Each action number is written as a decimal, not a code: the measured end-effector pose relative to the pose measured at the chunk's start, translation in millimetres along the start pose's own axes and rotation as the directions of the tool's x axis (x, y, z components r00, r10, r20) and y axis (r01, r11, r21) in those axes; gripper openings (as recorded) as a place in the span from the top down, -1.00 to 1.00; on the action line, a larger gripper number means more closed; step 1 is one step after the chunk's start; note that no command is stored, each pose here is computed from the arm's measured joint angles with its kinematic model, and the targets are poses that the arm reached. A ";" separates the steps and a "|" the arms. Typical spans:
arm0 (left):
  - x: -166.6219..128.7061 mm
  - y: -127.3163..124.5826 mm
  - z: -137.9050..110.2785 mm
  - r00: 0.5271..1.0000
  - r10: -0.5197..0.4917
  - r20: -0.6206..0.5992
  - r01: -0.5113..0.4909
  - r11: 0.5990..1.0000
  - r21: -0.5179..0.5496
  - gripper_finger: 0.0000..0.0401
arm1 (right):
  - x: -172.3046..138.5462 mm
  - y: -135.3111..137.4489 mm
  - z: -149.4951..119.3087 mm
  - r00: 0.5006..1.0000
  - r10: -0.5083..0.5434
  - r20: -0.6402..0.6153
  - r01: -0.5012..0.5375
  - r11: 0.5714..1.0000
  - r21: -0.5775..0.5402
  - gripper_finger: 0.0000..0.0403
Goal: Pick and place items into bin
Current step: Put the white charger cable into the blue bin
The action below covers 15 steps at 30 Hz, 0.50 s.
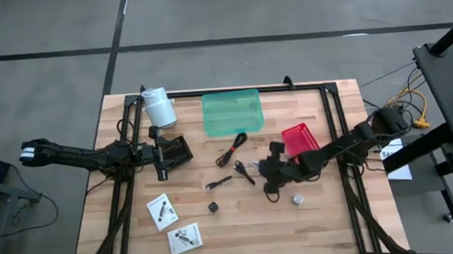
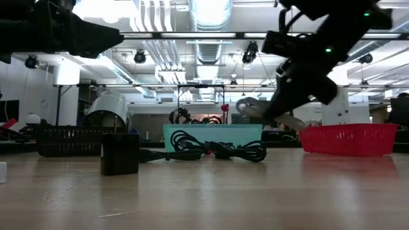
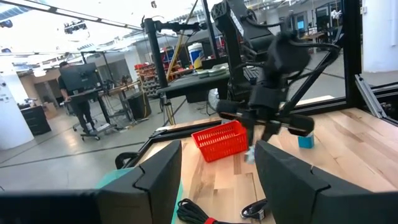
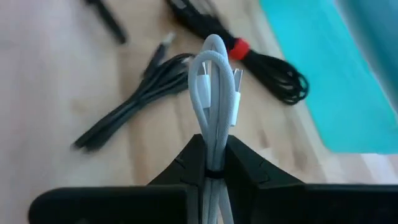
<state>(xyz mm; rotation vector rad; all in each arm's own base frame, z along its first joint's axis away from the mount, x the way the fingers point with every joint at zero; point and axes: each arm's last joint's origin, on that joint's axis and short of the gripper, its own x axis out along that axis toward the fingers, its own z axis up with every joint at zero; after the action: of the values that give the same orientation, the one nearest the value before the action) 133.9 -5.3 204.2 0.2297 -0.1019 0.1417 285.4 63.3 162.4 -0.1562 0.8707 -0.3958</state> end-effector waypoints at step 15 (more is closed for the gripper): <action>0.0 0.0 0.0 1.000 0.000 0.000 0.000 1.000 0.000 0.07 | 31.5 -94.2 51.9 0.988 -0.153 0.013 0.145 0.956 0.255 0.87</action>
<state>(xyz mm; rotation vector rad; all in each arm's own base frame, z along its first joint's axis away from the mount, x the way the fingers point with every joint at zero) 133.9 -5.3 204.2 0.2301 -0.1018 0.1420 317.7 -36.9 200.7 0.0088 0.7705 -0.6405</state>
